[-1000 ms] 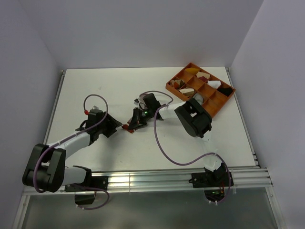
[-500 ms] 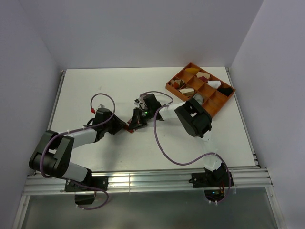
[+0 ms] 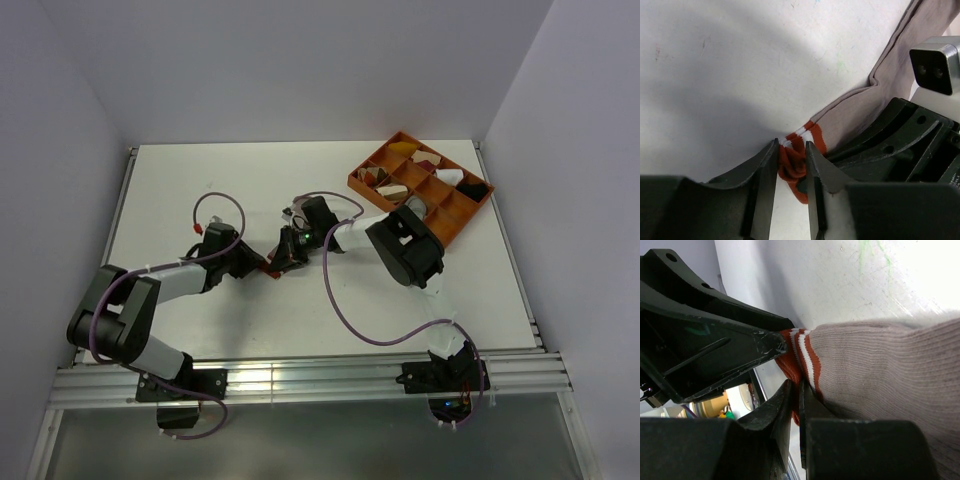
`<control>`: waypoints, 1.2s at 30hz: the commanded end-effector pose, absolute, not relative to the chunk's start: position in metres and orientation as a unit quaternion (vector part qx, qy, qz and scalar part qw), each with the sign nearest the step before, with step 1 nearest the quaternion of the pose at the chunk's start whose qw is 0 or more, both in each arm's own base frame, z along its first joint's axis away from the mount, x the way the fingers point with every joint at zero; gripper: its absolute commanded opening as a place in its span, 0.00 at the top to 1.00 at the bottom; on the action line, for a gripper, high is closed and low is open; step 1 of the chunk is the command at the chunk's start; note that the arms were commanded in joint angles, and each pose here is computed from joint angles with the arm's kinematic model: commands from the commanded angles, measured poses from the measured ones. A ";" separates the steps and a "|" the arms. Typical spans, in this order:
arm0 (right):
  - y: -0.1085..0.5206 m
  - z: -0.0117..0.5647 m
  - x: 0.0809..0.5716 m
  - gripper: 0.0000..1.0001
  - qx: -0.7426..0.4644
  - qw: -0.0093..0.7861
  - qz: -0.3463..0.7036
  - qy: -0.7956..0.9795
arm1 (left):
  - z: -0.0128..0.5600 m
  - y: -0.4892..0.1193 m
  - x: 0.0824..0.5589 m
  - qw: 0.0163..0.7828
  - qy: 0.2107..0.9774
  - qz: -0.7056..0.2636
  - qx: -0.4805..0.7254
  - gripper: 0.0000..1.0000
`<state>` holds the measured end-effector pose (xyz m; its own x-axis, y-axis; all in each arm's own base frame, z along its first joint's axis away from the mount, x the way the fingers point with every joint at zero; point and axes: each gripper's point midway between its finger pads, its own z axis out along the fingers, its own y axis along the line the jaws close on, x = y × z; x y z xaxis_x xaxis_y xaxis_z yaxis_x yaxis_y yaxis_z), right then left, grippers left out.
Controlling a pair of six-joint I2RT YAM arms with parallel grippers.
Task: Roll the socks
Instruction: Roll the sock at the center of the board.
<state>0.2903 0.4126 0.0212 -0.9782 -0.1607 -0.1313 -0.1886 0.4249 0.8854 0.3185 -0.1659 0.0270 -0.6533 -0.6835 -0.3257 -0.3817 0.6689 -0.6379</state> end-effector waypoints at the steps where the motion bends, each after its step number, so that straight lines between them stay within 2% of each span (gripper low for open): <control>1: 0.405 -0.002 0.293 1.00 -0.094 0.013 0.501 0.860 | 0.026 -0.167 0.323 0.281 0.875 -0.256 -0.299 0.67; 7: 0.404 -0.003 0.294 1.00 -0.096 0.016 0.496 0.863 | 0.026 -0.167 0.324 0.275 0.882 -0.246 -0.295 0.68; 10: 0.404 -0.004 0.294 1.00 -0.097 0.017 0.494 0.864 | 0.023 -0.164 0.322 0.268 0.888 -0.228 -0.295 0.79; 21: 0.403 0.008 0.300 0.99 -0.113 0.049 0.491 0.862 | 0.022 -0.160 0.318 0.241 0.912 -0.189 -0.271 1.00; 24: 0.404 0.026 0.305 0.93 -0.135 0.089 0.494 0.854 | 0.020 -0.160 0.317 0.228 0.921 -0.176 -0.261 1.00; 25: 0.404 0.031 0.308 0.87 -0.139 0.104 0.493 0.852 | 0.018 -0.158 0.314 0.221 0.925 -0.166 -0.260 1.00; 31: 0.402 0.062 0.311 0.68 -0.168 0.183 0.489 0.836 | 0.021 -0.154 0.319 0.222 0.937 -0.128 -0.237 1.00; 36: 0.397 0.067 0.306 0.66 -0.161 0.217 0.490 0.829 | 0.024 -0.157 0.322 0.220 0.942 -0.116 -0.223 1.00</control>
